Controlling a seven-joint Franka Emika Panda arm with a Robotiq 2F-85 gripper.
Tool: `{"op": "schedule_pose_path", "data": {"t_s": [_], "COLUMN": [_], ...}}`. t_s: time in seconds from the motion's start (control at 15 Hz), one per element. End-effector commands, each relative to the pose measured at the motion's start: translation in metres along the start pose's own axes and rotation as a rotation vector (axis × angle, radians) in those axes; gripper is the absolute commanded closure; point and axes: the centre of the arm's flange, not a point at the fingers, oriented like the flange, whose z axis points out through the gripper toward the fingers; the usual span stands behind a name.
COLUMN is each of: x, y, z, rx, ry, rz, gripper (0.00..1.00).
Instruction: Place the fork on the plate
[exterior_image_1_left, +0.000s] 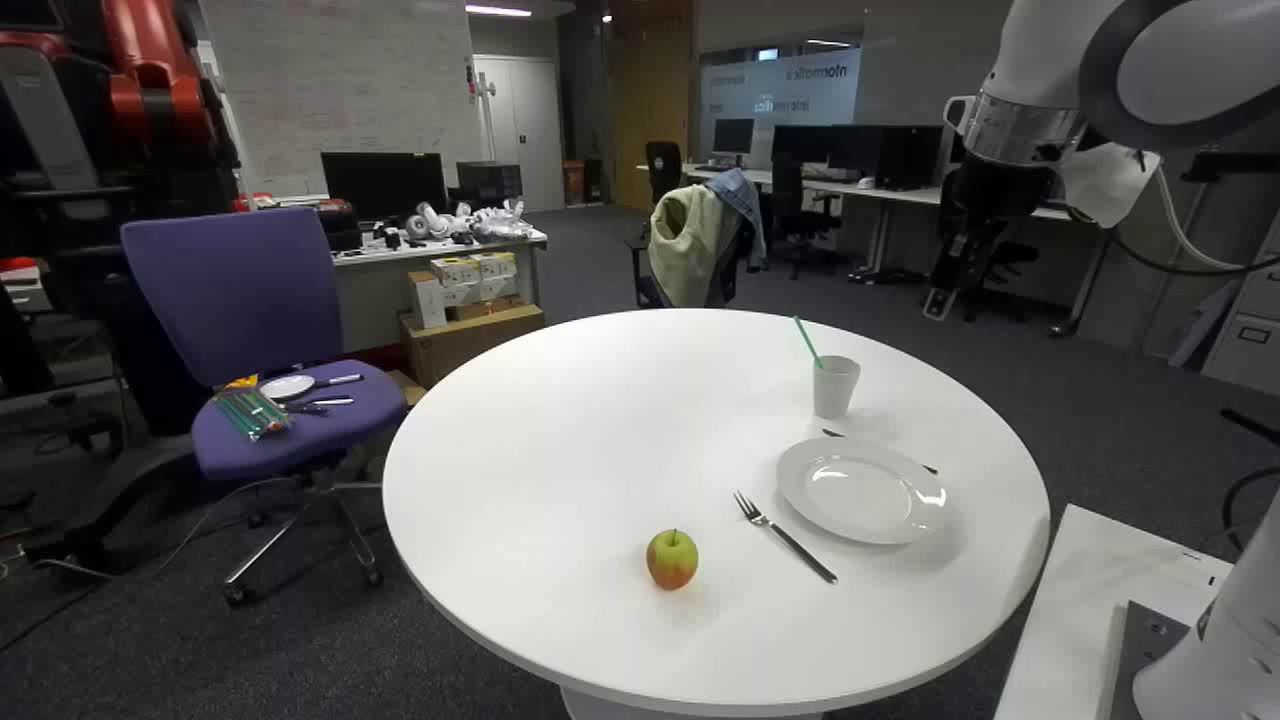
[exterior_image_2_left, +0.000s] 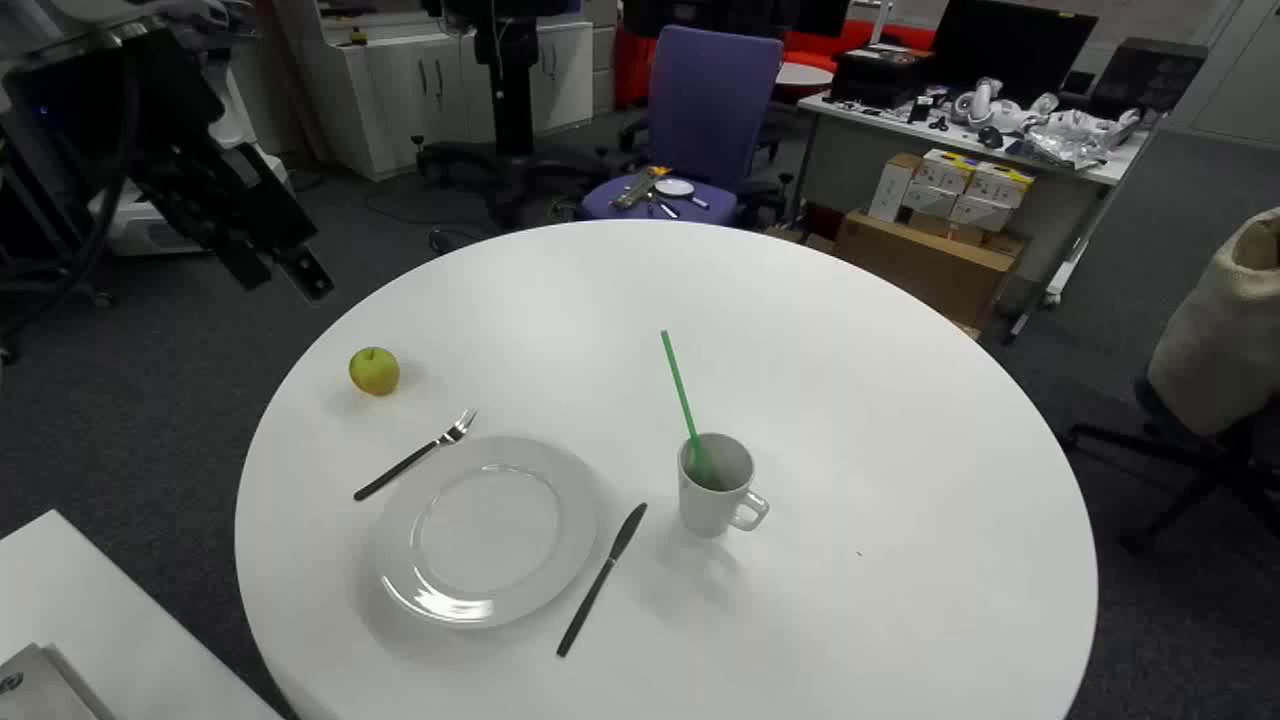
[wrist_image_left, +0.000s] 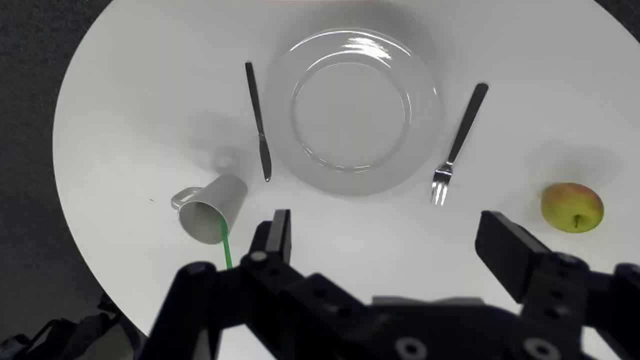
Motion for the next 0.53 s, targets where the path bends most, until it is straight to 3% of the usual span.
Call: {"op": "schedule_pose_path", "data": {"t_s": [0.0,0.47], "x": [0.0,0.02], "y": [0.0,-0.01], "z": [0.0,0.032], "rx": [0.0,0.011], "ry": [-0.001,-0.065], "rz": [0.0,-0.019], "gripper": [0.0,0.0]}}
